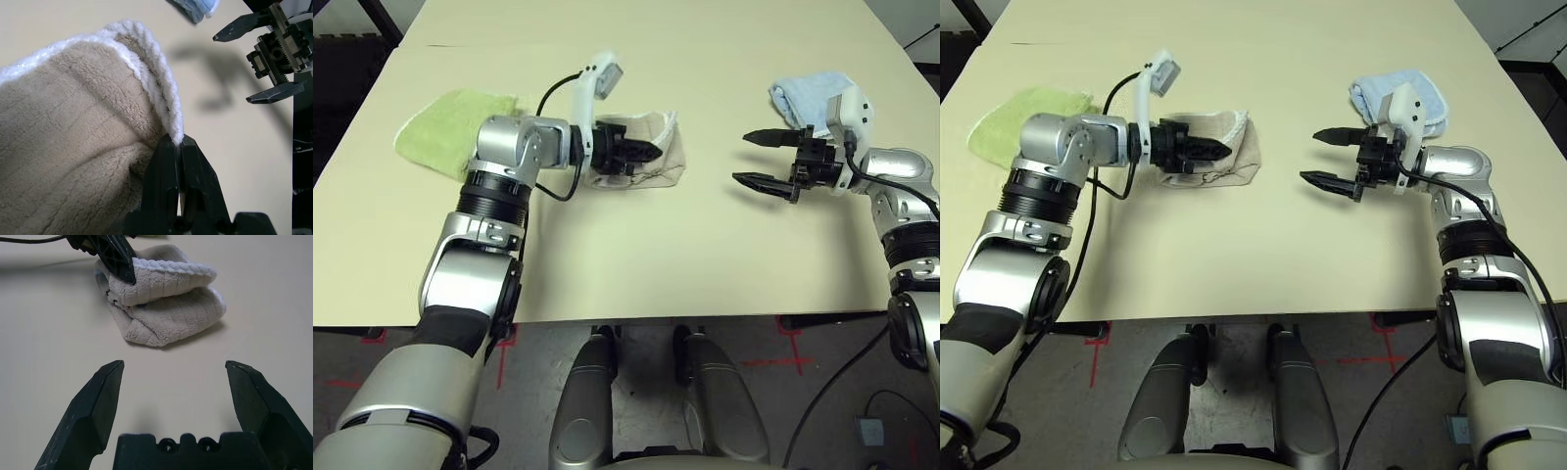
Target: Fold the towel and set it aside.
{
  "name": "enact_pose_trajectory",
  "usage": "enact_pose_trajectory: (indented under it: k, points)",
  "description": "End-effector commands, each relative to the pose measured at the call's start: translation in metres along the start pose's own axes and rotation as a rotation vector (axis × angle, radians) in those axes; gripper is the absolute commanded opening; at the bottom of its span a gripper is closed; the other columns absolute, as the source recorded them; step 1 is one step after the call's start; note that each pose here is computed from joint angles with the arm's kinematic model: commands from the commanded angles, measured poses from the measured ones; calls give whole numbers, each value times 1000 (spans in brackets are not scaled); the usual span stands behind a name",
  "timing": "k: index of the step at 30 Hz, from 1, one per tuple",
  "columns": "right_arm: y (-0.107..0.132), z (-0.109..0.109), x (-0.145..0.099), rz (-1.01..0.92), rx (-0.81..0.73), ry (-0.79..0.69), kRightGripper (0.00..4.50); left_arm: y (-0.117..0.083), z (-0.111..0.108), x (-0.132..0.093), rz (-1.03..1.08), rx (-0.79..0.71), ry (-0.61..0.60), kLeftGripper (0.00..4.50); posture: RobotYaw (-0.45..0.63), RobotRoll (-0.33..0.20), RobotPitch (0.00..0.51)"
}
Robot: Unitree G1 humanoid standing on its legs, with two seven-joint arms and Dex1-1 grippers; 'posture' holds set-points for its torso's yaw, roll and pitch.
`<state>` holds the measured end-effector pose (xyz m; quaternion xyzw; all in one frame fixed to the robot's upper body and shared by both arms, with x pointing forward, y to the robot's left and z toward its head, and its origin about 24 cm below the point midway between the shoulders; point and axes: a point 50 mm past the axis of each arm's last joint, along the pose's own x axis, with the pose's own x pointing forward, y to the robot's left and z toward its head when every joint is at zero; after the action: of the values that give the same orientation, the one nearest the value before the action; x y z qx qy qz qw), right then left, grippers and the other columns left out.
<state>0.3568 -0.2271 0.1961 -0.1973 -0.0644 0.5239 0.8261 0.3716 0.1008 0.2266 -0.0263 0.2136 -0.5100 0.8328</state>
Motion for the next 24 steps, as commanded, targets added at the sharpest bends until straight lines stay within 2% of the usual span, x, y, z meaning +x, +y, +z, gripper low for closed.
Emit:
enact_pose_trajectory:
  k: [1,4,7,12,19,24]
  points:
    - [1,-2,-6,-14,4,1,4500,-7,0,5,-42,-14,-14,529,17,0,236]
    - [1,-2,-6,-13,1,2,4500,-12,2,5,-82,-2,-29,1424,18,0,235]
    - [0,-1,-5,-13,-1,-1,4500,-18,8,0,-157,36,-87,2614,21,0,233]
    - [-2,5,-2,-15,9,-38,4500,-18,16,-27,-265,185,-206,4490,28,0,234]
    - [-2,13,12,15,31,-105,4500,12,-11,-72,-262,411,-138,4490,37,0,239]
    - [-1,14,21,49,34,-121,4500,26,-27,-86,-258,528,-131,4490,45,0,242]
